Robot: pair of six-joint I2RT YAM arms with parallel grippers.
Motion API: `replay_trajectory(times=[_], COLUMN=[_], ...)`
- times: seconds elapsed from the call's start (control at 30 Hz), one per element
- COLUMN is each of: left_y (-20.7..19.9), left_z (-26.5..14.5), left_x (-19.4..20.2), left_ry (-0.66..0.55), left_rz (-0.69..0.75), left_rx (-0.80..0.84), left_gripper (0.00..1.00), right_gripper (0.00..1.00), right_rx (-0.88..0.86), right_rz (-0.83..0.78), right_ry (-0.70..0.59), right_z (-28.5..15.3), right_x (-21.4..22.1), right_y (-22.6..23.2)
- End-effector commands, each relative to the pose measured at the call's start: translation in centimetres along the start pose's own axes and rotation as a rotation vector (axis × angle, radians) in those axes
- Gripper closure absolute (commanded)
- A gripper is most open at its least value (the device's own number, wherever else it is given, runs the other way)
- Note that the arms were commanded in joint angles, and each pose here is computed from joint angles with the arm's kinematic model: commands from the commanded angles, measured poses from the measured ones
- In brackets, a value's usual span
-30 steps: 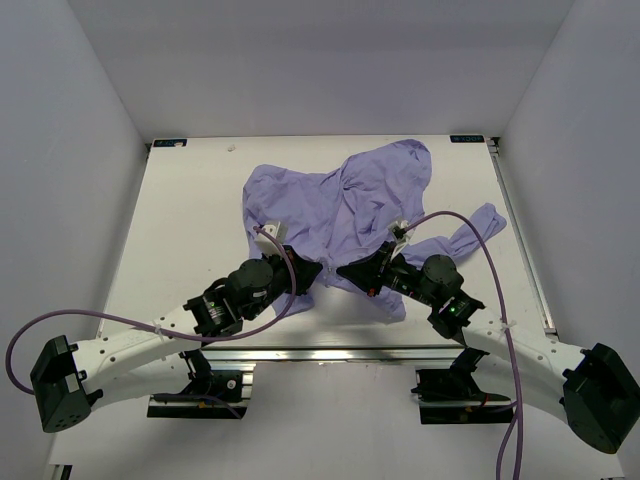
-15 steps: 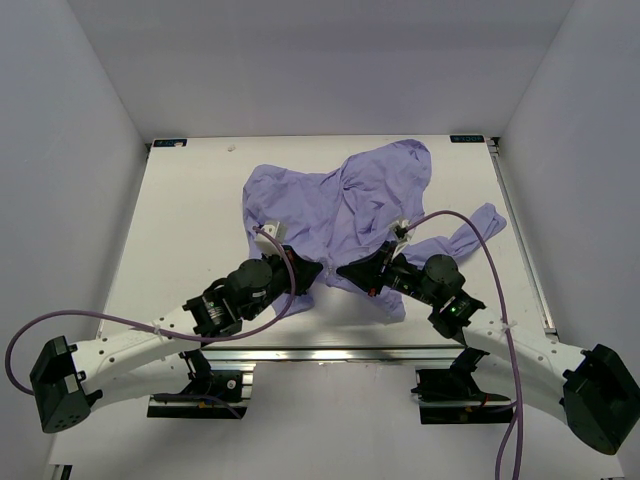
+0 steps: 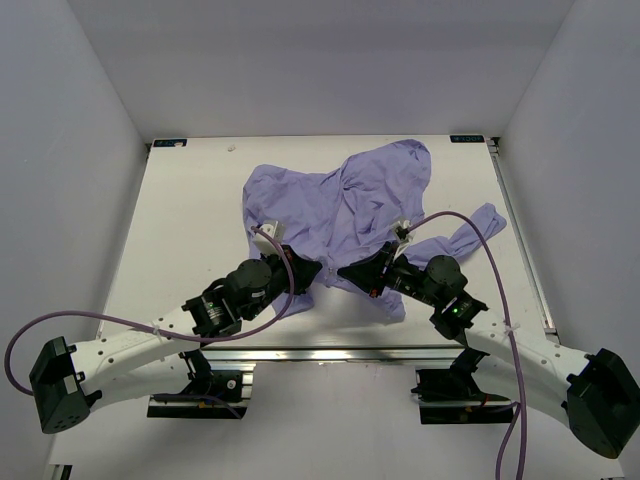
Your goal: Zip up the jacket
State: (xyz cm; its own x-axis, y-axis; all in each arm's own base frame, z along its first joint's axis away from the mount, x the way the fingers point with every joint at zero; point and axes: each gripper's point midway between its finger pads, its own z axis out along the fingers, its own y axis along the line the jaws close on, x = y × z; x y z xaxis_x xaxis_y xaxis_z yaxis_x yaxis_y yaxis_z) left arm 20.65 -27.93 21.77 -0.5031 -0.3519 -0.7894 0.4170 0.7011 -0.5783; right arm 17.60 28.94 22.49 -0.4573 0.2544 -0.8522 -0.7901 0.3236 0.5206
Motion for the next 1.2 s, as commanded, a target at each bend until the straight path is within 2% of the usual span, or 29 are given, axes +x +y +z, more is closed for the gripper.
replay_trajectory(times=[0.0,0.4,1.17], left_y=[-0.6,-0.6,-0.2], left_z=[-0.2,-0.2,-0.6], left_x=[0.1,0.5,0.8], left_ry=[0.005,0.021,0.018], left_rz=[-0.004,-0.008,-0.055], left_rx=[0.027,0.038,0.026], left_gripper=[1.0,1.0,1.0], right_gripper=[1.0,1.0,1.0], right_rx=[-0.051,-0.088,-0.049], right_rz=[-0.034,-0.044,-0.041], right_ry=[-0.059,-0.076,-0.065], right_z=[0.4,0.9,0.2], right_x=[-2.3,-3.0,-2.6], right_y=[1.4,2.0,1.1])
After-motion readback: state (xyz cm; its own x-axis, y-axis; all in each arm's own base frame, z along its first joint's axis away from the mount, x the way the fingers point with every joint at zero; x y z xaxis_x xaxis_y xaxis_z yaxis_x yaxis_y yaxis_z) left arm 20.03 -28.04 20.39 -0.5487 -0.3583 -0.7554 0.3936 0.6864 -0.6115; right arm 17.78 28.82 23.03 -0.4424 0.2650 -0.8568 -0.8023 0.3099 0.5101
